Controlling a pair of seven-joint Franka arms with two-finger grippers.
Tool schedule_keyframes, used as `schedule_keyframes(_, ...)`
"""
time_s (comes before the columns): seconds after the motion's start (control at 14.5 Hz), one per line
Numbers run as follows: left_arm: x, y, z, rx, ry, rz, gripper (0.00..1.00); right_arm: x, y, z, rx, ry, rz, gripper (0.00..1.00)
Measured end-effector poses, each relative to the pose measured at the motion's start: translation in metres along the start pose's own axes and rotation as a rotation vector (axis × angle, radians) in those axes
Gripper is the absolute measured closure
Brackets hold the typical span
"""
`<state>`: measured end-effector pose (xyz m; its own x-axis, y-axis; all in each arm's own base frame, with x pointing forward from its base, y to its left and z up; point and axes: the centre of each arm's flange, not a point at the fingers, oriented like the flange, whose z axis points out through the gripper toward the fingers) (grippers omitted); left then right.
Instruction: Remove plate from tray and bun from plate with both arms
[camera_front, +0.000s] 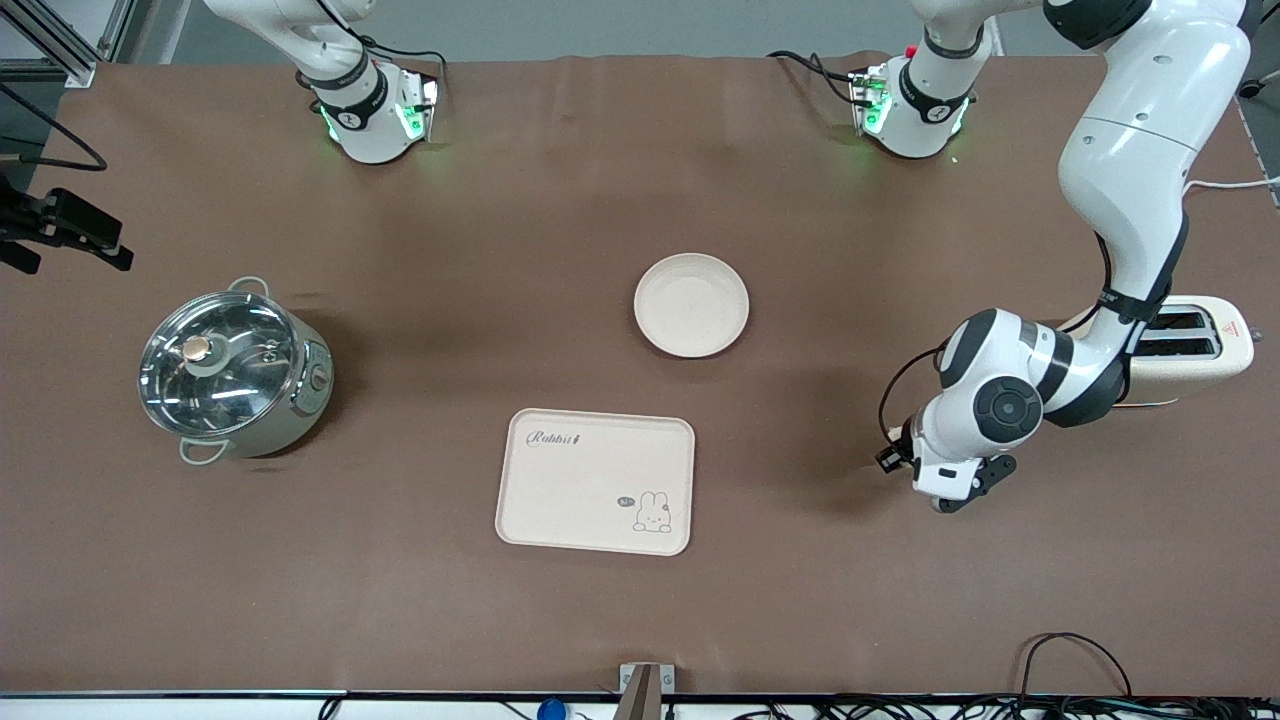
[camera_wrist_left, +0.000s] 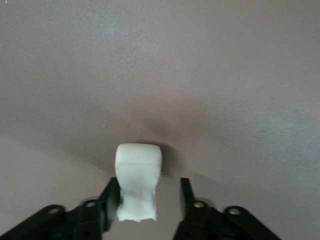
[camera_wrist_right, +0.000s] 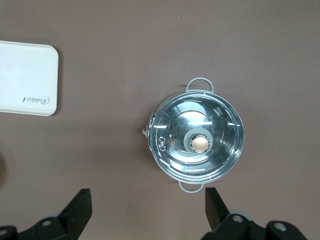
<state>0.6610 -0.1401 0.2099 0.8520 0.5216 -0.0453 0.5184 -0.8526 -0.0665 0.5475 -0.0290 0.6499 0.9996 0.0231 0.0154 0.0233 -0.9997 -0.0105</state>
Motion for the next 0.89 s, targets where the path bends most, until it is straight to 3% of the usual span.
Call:
schedule_keyframes(0.28, 0.002, 0.008, -0.033, -0.033, 0.043, 0.006, 0.01, 0.000, 0.000, 0.000, 0.000, 0.000, -0.002, 0.00)
schedule_keyframes(0.48, -0.005, 0.015, -0.095, -0.051, 0.117, 0.091, 0.00, 0.000, 0.000, 0.000, 0.000, -0.001, -0.002, 0.00)
schedule_keyframes(0.76, -0.025, 0.001, -0.211, 0.010, 0.219, 0.241, 0.00, 0.000, 0.000, 0.000, 0.000, -0.001, -0.003, 0.00)
schedule_keyframes(0.89, -0.035, -0.016, -0.270, 0.004, 0.218, 0.296, 0.00, 0.000, 0.000, 0.000, 0.000, 0.000, -0.003, 0.00)
